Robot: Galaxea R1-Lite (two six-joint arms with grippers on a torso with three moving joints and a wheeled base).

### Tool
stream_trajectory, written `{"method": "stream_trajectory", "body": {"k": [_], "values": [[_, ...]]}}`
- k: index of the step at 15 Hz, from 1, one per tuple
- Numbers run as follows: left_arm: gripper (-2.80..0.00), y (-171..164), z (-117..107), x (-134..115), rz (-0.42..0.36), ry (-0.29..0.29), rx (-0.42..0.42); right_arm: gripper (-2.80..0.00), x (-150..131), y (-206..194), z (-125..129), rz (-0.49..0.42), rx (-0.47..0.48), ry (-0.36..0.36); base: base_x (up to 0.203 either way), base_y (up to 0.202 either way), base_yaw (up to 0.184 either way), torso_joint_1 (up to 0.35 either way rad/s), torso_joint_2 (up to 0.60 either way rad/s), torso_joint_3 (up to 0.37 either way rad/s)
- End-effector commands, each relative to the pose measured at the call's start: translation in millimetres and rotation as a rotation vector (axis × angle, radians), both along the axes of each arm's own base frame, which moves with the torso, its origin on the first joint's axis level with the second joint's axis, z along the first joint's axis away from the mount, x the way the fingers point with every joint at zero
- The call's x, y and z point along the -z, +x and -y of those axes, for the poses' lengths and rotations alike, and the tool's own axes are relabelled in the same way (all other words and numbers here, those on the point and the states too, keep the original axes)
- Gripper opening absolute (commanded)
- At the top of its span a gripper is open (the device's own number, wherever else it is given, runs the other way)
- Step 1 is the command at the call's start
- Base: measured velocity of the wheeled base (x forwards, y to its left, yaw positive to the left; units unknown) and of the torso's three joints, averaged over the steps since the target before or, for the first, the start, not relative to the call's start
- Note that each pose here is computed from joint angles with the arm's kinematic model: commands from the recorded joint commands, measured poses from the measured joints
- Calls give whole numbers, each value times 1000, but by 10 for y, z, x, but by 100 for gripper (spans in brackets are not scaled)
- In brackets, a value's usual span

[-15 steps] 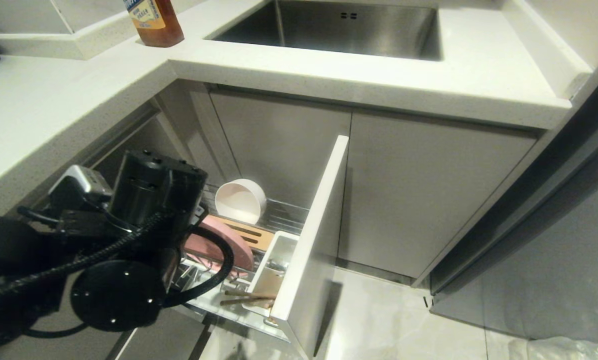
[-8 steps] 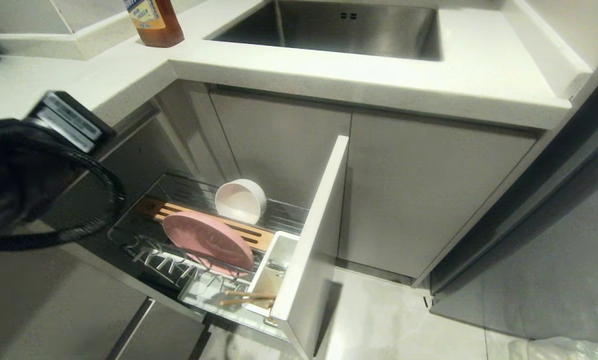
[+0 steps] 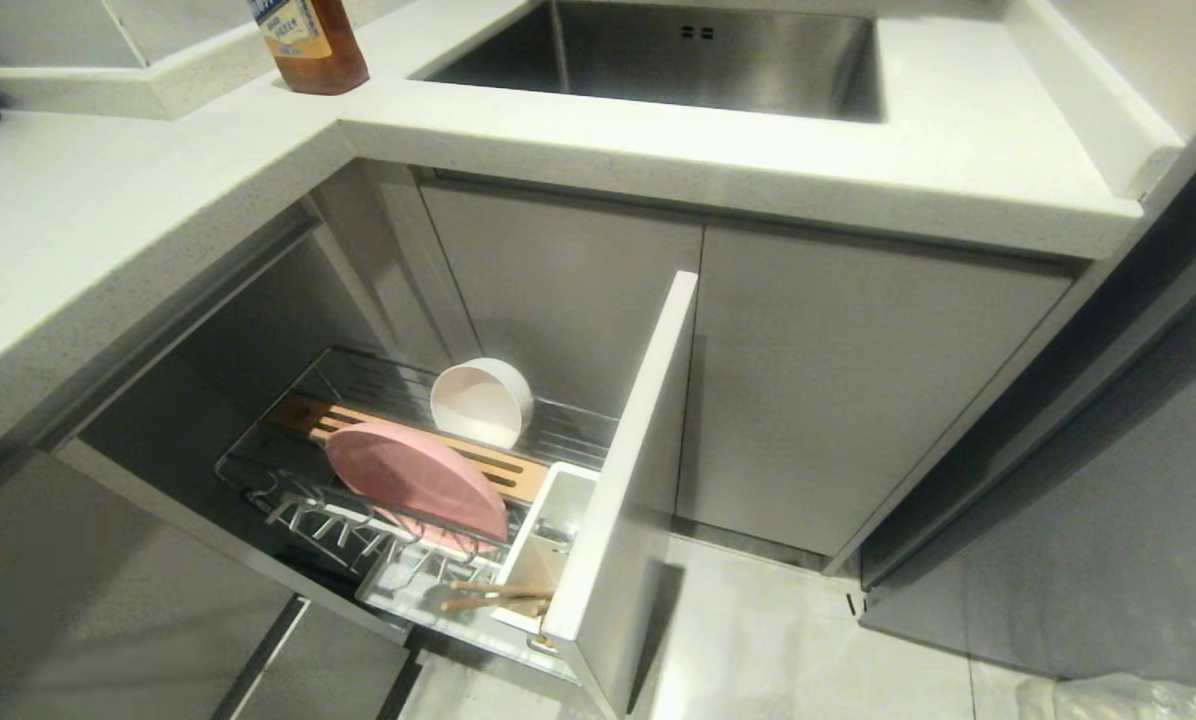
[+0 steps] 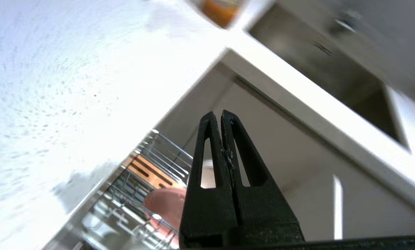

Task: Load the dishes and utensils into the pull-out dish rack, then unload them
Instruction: Take the plate out of the cupboard

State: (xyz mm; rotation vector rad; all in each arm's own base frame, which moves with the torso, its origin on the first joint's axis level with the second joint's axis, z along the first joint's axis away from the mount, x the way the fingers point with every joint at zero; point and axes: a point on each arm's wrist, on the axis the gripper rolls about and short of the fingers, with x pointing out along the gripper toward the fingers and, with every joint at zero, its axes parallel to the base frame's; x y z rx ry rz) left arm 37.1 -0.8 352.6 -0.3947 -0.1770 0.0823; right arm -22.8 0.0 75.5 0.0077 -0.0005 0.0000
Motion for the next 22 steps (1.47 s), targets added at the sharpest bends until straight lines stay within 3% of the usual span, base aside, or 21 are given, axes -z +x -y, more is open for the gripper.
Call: {"method": "stream_trajectory", "body": {"k": [1,3,5,9,11,17,18,19,20,22], "values": [[-280,-525,-67,164,113,59,82,-280,0,0,0,0,0,0,0,0,0,0,0,0],[-280,-808,-70,490,146,140,137,-280,0,0,0,0,0,0,0,0,0,0,0,0],[-280,-909,-37,884,121,199,141,-280,0,0,0,0,0,0,0,0,0,0,0,0],[-280,-1014,8,1497,100,235,130,-280,0,0,0,0,0,0,0,0,0,0,0,0],[-280,-968,13,1782,62,257,131,-280,0,0,0,0,0,0,0,0,0,0,0,0],[-280,-659,18,2572,-79,408,158,-280,0,0,0,0,0,0,0,0,0,0,0,0],[-280,-619,15,2639,-62,422,139,-280,0,0,0,0,0,0,0,0,0,0,0,0],[-280,-611,11,2636,-39,423,115,-280,0,0,0,0,0,0,0,0,0,0,0,0],[-280,-605,7,2681,-80,409,110,-280,0,0,0,0,0,0,0,0,0,0,0,0],[-280,-601,-3,2705,-104,299,81,-280,0,0,0,0,0,0,0,0,0,0,0,0]]}}
